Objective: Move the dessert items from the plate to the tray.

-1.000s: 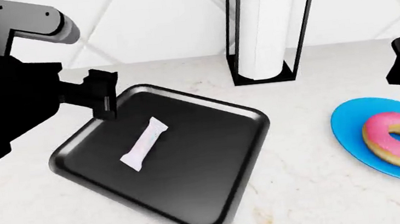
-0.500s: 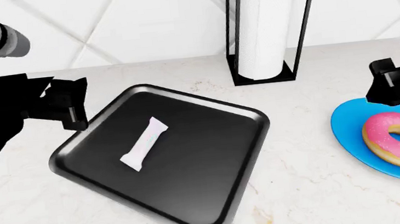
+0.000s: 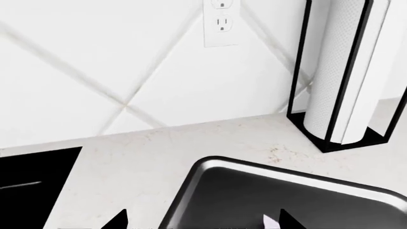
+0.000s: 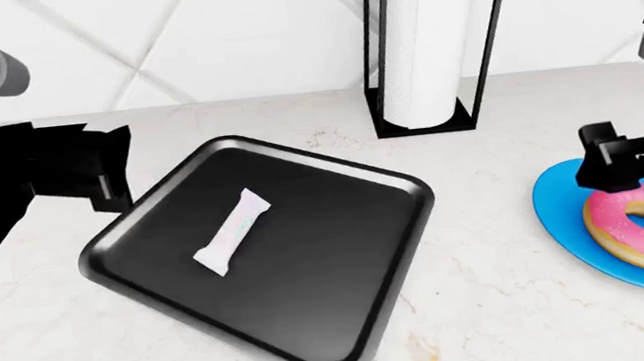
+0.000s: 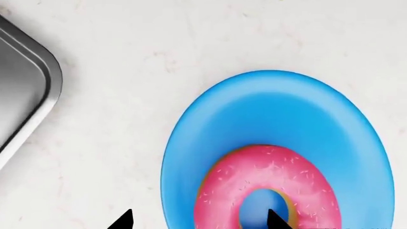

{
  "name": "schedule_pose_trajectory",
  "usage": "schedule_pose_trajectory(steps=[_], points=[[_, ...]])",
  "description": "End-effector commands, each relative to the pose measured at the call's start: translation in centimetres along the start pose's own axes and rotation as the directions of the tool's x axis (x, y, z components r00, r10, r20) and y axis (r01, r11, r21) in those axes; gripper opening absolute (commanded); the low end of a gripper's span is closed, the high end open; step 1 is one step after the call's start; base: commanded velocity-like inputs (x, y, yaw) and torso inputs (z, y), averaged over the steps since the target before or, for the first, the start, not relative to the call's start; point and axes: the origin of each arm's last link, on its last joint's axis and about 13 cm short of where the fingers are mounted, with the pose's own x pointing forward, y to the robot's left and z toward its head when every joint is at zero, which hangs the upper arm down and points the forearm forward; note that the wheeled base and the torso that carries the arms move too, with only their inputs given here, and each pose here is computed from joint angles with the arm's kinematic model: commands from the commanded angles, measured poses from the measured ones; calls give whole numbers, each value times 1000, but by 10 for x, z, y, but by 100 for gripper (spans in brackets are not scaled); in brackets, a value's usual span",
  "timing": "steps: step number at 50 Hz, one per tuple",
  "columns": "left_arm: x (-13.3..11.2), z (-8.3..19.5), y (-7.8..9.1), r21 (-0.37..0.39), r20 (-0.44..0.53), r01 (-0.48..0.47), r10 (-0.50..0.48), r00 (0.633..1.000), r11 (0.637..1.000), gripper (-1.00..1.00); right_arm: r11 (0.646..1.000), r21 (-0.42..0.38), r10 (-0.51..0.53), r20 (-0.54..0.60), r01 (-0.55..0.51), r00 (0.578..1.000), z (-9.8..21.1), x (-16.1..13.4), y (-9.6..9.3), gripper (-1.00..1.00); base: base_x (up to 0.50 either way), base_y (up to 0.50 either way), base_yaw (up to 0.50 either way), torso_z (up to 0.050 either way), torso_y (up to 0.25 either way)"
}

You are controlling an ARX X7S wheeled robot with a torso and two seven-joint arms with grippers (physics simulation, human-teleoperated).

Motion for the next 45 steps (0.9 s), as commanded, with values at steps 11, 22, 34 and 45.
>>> schedule_pose_trajectory(steps=[11, 22, 34, 45], points=[[0, -3, 1, -16, 1, -6, 6, 1000, 1000, 100, 999, 35, 10, -24, -9, 1000, -10, 14, -3, 100, 0, 0, 0, 0, 0], [2, -5, 1, -30, 1, 3, -3, 1000, 1000, 100, 998, 57, 9, -33, -7, 999, -15, 18, -6, 100, 0, 0, 0, 0, 0], [2, -10, 2, -41, -9, 6, -6, 1000, 999, 100, 998, 65, -5, -32, 7, 999, -16, 24, -10, 100, 0, 0, 0, 0, 0], [2, -9, 2, -49, -1, 7, -7, 1000, 999, 100, 997, 74, -4, -39, 7, 999, -17, 36, -11, 100, 0, 0, 0, 0, 0]])
